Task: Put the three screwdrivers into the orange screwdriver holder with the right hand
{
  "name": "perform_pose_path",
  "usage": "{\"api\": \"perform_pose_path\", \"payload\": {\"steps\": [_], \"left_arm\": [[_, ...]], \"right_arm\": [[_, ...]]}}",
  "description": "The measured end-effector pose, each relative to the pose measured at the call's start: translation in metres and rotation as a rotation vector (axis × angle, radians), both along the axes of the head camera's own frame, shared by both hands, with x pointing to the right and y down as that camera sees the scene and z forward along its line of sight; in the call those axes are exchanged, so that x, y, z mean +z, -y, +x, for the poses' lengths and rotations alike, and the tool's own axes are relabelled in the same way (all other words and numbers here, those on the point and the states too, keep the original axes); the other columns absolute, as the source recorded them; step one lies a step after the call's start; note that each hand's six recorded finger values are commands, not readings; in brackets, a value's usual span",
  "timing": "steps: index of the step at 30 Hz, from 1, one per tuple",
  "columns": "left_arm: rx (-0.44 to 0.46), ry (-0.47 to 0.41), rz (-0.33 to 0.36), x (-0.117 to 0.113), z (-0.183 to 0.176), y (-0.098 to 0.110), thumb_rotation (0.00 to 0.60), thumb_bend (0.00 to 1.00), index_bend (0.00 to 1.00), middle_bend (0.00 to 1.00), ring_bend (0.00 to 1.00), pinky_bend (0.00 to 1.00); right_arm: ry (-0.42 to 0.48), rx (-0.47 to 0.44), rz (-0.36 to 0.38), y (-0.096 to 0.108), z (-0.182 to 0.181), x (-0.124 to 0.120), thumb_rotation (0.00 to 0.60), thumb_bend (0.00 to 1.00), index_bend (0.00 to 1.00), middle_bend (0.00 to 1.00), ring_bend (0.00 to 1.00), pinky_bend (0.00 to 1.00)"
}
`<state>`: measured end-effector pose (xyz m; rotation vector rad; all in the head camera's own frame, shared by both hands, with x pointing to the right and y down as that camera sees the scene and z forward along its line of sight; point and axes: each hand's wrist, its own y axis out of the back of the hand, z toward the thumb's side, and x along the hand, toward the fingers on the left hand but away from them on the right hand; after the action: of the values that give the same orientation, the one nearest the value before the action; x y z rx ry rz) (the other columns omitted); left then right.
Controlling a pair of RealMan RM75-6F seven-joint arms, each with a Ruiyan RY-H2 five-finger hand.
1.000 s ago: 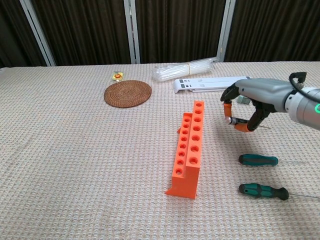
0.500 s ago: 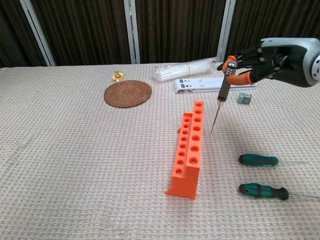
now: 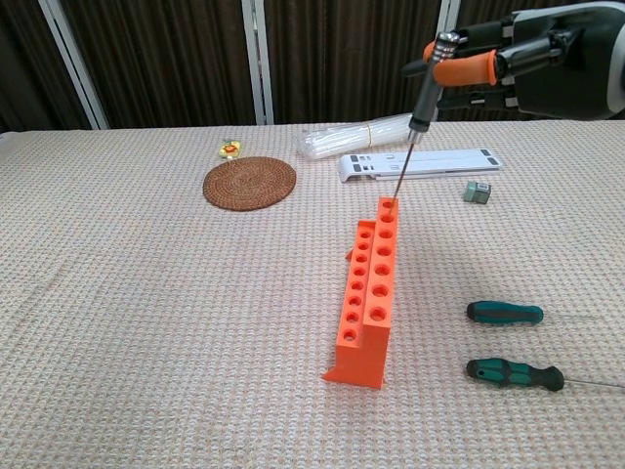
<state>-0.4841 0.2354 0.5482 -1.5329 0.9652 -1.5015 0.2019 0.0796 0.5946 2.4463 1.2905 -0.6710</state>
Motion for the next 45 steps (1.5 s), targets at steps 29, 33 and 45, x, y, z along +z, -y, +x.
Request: {"api": "perform_pose_path", "payload": {"steps": [29, 33, 45], "left_arm": [[-0.017, 0.006, -0.011, 0.000, -0.004, -0.002, 0.600, 0.08, 0.00, 0.00, 0.00, 0.00], [-0.021, 0.006, -0.011, 0.000, -0.005, -0.002, 0.600, 0.08, 0.00, 0.00, 0.00, 0.00], [-0.020, 0.004, -0.015, 0.001, -0.005, -0.003, 0.600, 0.08, 0.00, 0.00, 0.00, 0.00]], "right_arm": [[0.243, -0.242, -0.054, -0.064, -0.052, -0.015, 0.600, 0.36, 0.57, 0.19, 0.00, 0.00], [0.230, -0.259, -0.040, -0.063, -0.050, -0.011, 0.600, 0.36, 0.57, 0.19, 0.00, 0.00], [0.182, -0.299, -0.059, -0.069, -0.034, -0.004, 0.600, 0.36, 0.58, 0.19, 0.00, 0.00]]}}
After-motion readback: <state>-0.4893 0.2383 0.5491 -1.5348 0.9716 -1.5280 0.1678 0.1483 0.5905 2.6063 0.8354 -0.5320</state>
